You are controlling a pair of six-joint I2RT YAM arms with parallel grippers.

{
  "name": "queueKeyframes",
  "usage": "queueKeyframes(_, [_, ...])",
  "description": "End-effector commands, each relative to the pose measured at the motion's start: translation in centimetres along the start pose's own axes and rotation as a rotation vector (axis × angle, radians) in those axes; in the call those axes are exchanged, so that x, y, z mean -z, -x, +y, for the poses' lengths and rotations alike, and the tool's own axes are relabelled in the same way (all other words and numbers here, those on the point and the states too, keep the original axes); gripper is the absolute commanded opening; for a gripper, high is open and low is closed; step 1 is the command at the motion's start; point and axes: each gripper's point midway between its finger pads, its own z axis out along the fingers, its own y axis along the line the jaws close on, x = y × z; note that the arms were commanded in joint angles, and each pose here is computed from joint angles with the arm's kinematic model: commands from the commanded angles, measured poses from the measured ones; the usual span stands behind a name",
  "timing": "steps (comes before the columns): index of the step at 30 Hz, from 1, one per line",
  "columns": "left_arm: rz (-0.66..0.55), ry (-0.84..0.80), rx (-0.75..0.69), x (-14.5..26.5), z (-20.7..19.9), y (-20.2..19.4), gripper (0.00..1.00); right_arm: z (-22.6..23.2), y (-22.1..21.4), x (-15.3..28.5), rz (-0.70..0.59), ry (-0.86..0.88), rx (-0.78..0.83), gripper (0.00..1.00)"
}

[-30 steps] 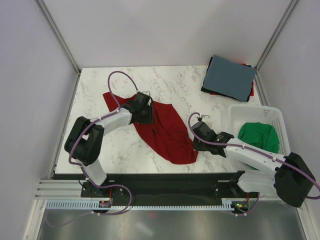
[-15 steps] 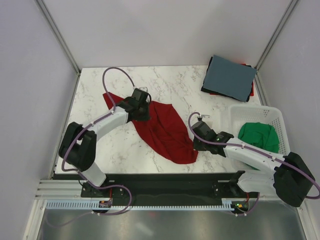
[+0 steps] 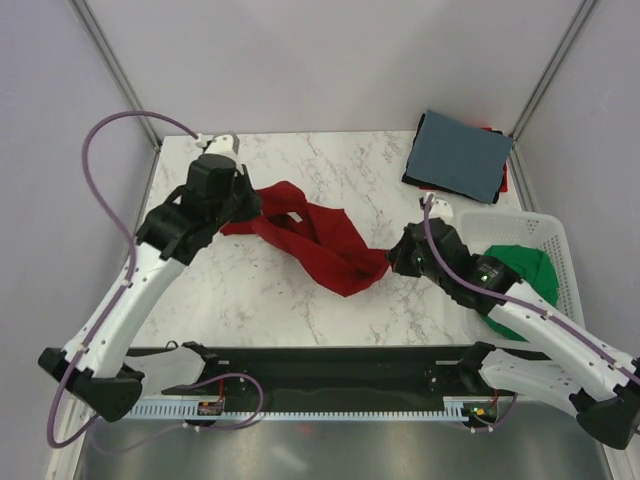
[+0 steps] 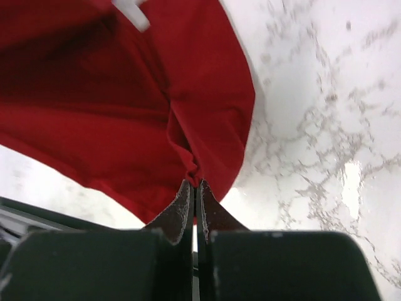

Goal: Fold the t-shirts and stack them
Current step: Flatten the tshirt out

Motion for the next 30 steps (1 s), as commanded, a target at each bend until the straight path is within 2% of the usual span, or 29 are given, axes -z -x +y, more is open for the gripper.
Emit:
queueKeyframes(1, [-0.083, 0.034, 0.045, 5.2, 1.4, 2.6, 0.02, 2.6, 6.9, 5.2, -0.165, 0.046, -0.065, 0.00])
queueKeyframes(2, [-0.132, 0.017, 0.056, 7.0, 1.1, 4.4, 0.02, 3.0, 8.4, 6.5, -0.205, 0.049, -0.071, 0.00])
queueKeyframes(3, [-0.166, 0.027, 0.059, 8.3, 1.4, 5.3, 0.02, 4.2, 11.8, 9.5, -0.295, 0.083, -0.096, 0.00])
queueKeyframes(4, [-0.176, 0.041, 0.056, 9.8, 2.0, 5.7, 0.02, 3.9, 13.0, 11.1, -0.327, 0.066, -0.092, 0.00])
queueKeyframes(5, [-0.243, 0.024, 0.071, 12.3, 1.8, 7.9, 0.02, 3.4, 14.8, 12.7, -0.394, 0.035, -0.102, 0.00])
queueKeyframes(6, [-0.284, 0.047, 0.073, 13.8, 2.4, 9.0, 0.02, 4.2, 17.6, 16.3, -0.476, 0.079, -0.132, 0.00])
queueKeyframes(8, [-0.372, 0.039, 0.089, 18.1, 3.0, 11.4, 0.02, 4.4, 19.7, 19.3, -0.539, 0.091, -0.094, 0.00])
queueKeyframes(9, [-0.406, 0.048, 0.087, 19.5, 3.4, 12.2, 0.02, 5.2, 21.7, 22.6, -0.598, 0.149, -0.103, 0.00])
queueKeyframes(11, [-0.505, 0.008, 0.112, 23.8, 3.6, 14.2, 0.02, 5.9, 22.6, 23.9, -0.604, 0.156, -0.025, 0.00])
queueKeyframes(12, [-0.533, -0.024, 0.099, 25.0, 3.3, 14.7, 0.02, 6.7, 23.6, 26.0, -0.633, 0.209, -0.017, 0.00])
queueKeyframes(14, [-0.629, -0.095, 0.111, 28.7, 3.2, 16.0, 0.02, 7.7, 24.3, 26.9, -0.648, 0.244, 0.021, 0.00])
queueKeyframes(17, [-0.757, -0.219, 0.104, 32.8, 2.2, 17.5, 0.02, 9.8, 25.4, 30.2, -0.697, 0.378, 0.065, 0.00])
queueKeyframes(18, [-0.826, -0.294, 0.099, 35.3, 1.7, 17.9, 0.02, 10.4, 25.8, 31.5, -0.722, 0.424, 0.077, 0.00])
queueKeyframes(19, [-0.855, -0.333, 0.093, 36.4, 1.3, 18.1, 0.02, 11.9, 25.7, 33.5, -0.745, 0.535, 0.112, 0.00])
queueKeyframes(21, [-0.934, -0.423, 0.065, 39.7, 0.9, 18.0, 0.02, 13.0, 25.6, 35.3, -0.780, 0.630, 0.158, 0.00])
queueKeyframes(22, [-0.995, -0.448, 0.056, 41.4, 0.7, 18.4, 0.02, 13.9, 25.4, 38.0, -0.826, 0.743, 0.188, 0.00])
queueKeyframes(23, [-1.078, -0.485, -0.002, 43.9, 0.2, 18.5, 0.02, 14.2, 25.1, 39.9, -0.868, 0.814, 0.210, 0.00])
queueKeyframes(24, [-1.074, -0.512, -0.047, 44.0, -0.4, 18.2, 0.02, 14.3, 25.0, 39.4, -0.859, 0.808, 0.216, 0.00])
queueKeyframes(25, [-1.172, -0.509, -0.079, 46.6, -0.5, 18.3, 0.02, 14.2, 24.9, 41.4, -0.905, 0.855, 0.226, 0.00])
queueKeyframes(27, [-1.252, -0.547, -0.194, 49.1, -2.0, 17.6, 0.02, 14.5, 24.1, 42.7, -0.924, 0.919, 0.266, 0.00])
queueKeyframes(28, [-1.311, -0.574, -0.208, 51.0, -2.3, 17.4, 0.02, 14.1, 24.2, 44.5, -0.978, 0.949, 0.262, 0.00])
queueKeyframes(30, [-1.322, -0.613, -0.232, 51.8, -3.1, 17.2, 0.02, 14.2, 23.6, 45.4, -0.997, 0.986, 0.282, 0.00])
